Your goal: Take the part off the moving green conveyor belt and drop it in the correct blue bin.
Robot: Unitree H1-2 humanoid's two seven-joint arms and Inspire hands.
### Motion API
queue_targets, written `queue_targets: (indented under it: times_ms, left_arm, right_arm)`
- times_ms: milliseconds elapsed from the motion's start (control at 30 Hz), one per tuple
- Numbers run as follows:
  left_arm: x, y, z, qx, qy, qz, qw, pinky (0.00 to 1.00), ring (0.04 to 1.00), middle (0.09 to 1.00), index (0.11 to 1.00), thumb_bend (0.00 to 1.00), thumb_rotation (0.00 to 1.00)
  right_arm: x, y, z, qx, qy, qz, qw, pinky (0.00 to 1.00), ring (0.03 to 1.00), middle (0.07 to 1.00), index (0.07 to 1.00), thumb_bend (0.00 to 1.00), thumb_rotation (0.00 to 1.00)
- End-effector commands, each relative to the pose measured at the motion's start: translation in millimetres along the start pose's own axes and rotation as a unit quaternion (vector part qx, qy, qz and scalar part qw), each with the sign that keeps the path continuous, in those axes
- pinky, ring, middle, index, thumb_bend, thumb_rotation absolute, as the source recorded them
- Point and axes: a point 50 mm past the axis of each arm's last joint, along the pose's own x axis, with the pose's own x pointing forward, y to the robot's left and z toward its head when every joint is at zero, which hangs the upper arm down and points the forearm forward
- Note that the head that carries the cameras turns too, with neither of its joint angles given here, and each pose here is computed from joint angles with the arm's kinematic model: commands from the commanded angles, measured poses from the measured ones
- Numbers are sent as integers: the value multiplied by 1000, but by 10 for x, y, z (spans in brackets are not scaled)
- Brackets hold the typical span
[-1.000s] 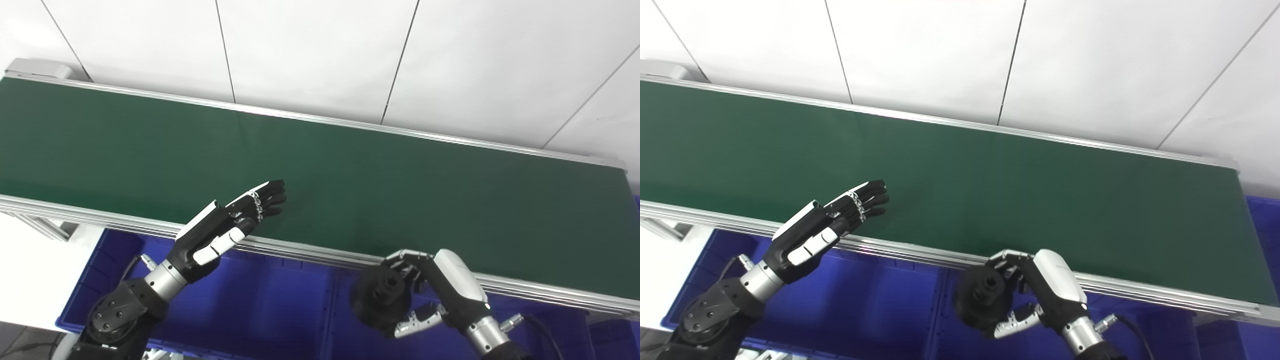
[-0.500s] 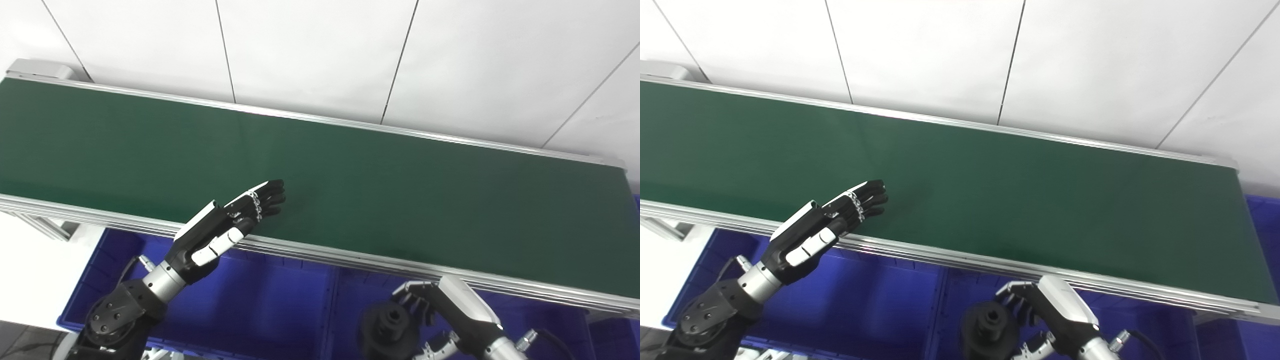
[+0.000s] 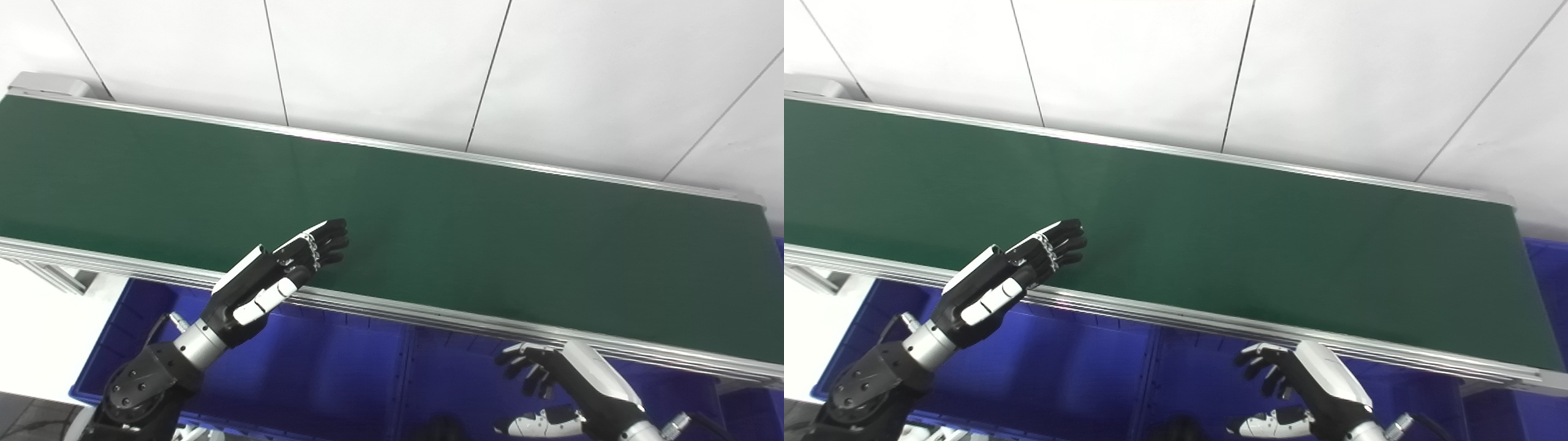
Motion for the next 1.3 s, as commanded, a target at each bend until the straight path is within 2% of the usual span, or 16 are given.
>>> queue_targets:
  times_ms: [0, 100, 167, 267, 333, 367, 467, 600, 800, 967, 1100, 1267]
  left_arm:
    - [50, 60, 99, 9, -21, -4, 1000, 937, 953, 962, 930, 375, 701]
    - [51, 63, 92, 8, -21, -5, 1000, 938, 954, 963, 930, 364, 697]
    - [48, 64, 88, 10, -20, -5, 1000, 938, 954, 963, 931, 362, 694]
    - [45, 59, 71, 11, -20, -4, 1000, 936, 953, 964, 932, 364, 703]
    - [43, 56, 60, 17, -19, -4, 1000, 928, 951, 965, 933, 361, 709]
    - [38, 56, 51, 19, -16, -5, 1000, 928, 951, 965, 933, 361, 710]
    - [29, 55, 19, 24, -14, -9, 1000, 928, 954, 968, 938, 360, 671]
    - [7, 41, -13, 33, -12, -16, 999, 927, 950, 959, 931, 342, 655]
    - [-53, 110, -18, 54, -4, -32, 998, 934, 960, 968, 936, 346, 699]
    - [-118, 298, -55, 29, -1, -43, 999, 955, 967, 972, 938, 370, 713]
    - [-108, 297, -99, 10, 12, -55, 998, 968, 970, 968, 936, 416, 707]
    - [-46, 178, -78, 15, 4, -71, 997, 938, 955, 964, 934, 402, 665]
  right_arm:
    - [-27, -38, 100, 20, -50, -59, 997, 449, 529, 648, 732, 729, 548]
    - [-38, 19, 116, 75, -85, -109, 988, 455, 530, 632, 723, 700, 535]
    - [-42, 48, 127, 104, -110, -127, 980, 466, 540, 635, 723, 680, 536]
    - [-45, 94, 161, 144, -140, -135, 970, 558, 641, 724, 774, 641, 666]
    - [-31, 128, 174, 159, -154, -135, 966, 678, 758, 815, 827, 611, 804]
    - [-9, 153, 186, 165, -161, -133, 964, 687, 766, 821, 830, 610, 814]
    - [73, 242, 234, 184, -180, -130, 958, 799, 858, 895, 887, 571, 921]
    - [181, 363, 358, 210, -189, -127, 951, 849, 918, 955, 939, 546, 995]
    - [319, 454, 562, 210, -190, -133, 950, 910, 953, 980, 966, 519, 1000]
    - [455, 500, 713, 198, -187, -146, 951, 932, 968, 992, 978, 500, 1000]
    - [409, 499, 689, 204, -187, -159, 948, 937, 976, 992, 986, 498, 1000]
    - [251, 482, 612, 205, -179, -170, 947, 935, 973, 997, 983, 479, 993]
